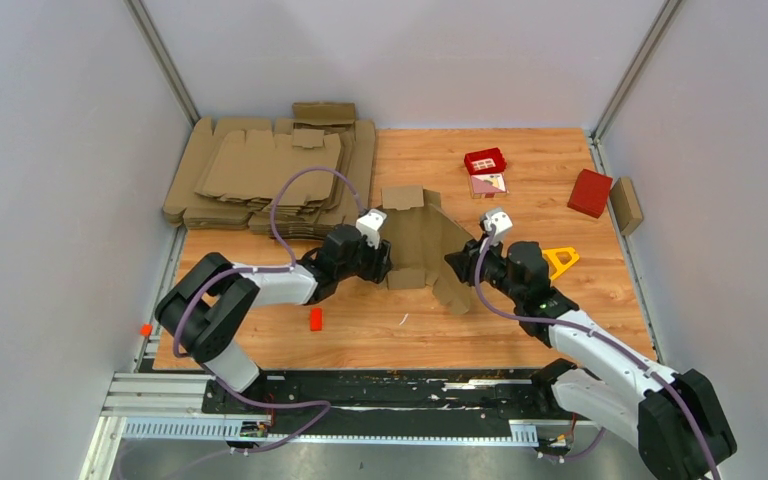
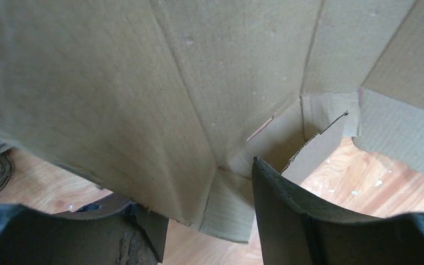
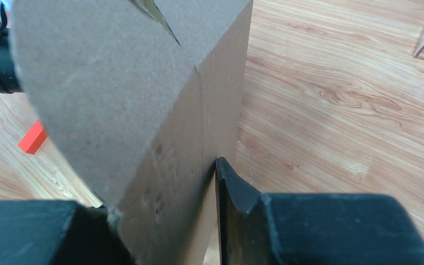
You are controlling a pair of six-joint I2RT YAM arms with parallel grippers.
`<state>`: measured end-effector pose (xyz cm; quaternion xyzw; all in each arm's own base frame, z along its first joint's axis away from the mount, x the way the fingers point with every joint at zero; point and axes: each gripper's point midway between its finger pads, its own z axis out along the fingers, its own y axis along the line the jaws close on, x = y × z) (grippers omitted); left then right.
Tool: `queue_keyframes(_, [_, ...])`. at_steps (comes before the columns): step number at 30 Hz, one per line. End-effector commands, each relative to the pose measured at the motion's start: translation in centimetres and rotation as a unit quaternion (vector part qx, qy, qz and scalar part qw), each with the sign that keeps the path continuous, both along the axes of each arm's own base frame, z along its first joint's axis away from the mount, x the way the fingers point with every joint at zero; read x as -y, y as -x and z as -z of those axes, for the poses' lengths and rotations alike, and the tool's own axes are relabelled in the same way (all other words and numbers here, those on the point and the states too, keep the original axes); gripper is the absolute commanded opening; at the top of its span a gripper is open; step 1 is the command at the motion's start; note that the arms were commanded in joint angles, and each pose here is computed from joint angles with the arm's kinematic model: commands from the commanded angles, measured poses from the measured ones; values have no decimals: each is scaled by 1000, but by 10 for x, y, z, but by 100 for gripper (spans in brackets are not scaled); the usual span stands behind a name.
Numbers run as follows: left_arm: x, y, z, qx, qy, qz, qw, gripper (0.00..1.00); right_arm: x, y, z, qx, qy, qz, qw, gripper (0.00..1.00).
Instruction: Fold the paper box
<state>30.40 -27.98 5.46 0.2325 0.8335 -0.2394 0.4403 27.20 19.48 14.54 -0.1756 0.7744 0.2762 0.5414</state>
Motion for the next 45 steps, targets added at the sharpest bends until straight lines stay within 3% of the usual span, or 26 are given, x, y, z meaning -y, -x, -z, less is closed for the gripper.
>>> queue_keyframes(1, [7, -10, 0, -11, -3, -12, 1000, 62, -4, -8, -20, 31, -2, 2, 1000, 27])
queue_keyframes(4, [9, -8, 4, -23, -6, -6, 1000, 70, -4, -8, -21, 33, -2, 2, 999, 27])
queue_keyframes(10, [11, 0, -6, -21, 7, 14, 1000, 74, -2, -8, -20, 32, 0, 8, 999, 28])
queue_keyframes(19, [24, 17, -25, -15, 51, 66, 996, 89, 2, -10, -20, 31, -1, 22, 999, 29])
queue_keyframes(45, [38, 38, -7, 5, -41, 81, 996, 89, -1, 10, -7, -3, -32, 6, 999, 34])
